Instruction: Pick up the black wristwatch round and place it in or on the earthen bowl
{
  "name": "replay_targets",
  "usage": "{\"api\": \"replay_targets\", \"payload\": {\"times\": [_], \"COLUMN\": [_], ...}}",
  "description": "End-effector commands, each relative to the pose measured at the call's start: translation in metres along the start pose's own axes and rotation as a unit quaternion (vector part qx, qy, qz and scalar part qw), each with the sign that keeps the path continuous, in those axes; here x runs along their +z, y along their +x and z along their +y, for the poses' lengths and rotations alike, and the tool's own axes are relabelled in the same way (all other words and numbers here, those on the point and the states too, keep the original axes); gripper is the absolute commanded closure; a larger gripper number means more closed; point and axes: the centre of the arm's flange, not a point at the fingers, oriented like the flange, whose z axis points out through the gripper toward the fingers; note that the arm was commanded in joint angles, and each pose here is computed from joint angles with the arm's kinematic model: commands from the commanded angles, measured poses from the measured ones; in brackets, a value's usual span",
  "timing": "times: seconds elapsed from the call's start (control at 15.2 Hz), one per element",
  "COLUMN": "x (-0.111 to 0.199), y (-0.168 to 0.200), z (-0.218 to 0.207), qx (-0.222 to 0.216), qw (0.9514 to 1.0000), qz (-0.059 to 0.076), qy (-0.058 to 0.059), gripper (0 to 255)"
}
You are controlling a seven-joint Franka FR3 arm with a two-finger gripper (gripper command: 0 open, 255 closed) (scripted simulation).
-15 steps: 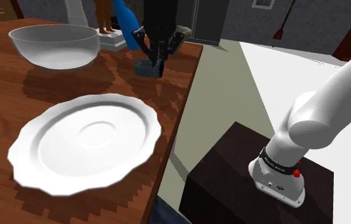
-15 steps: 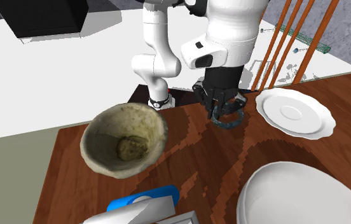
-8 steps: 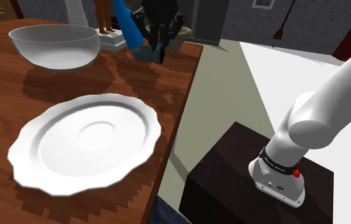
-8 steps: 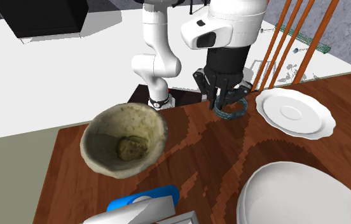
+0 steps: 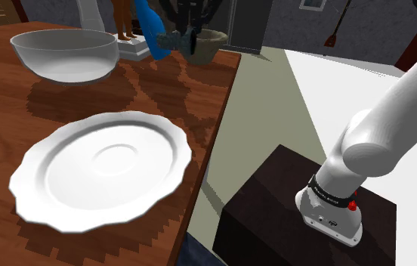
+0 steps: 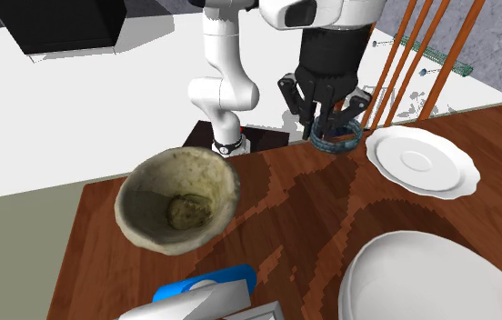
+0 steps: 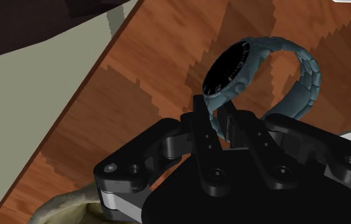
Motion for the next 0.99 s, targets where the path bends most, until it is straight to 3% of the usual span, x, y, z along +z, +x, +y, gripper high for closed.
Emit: {"api": "replay_targets", "payload": {"times": [0.0, 0.92], "x": [-0.01, -0.075], "y": [-0.001, 0.008], "z": [0.0, 0.007], "qx": [0.0, 0.0], "qw": [1.0, 1.0], "qz": [0.0, 0.0], "qy": [0.0, 0.0], "gripper": [255, 255]}}
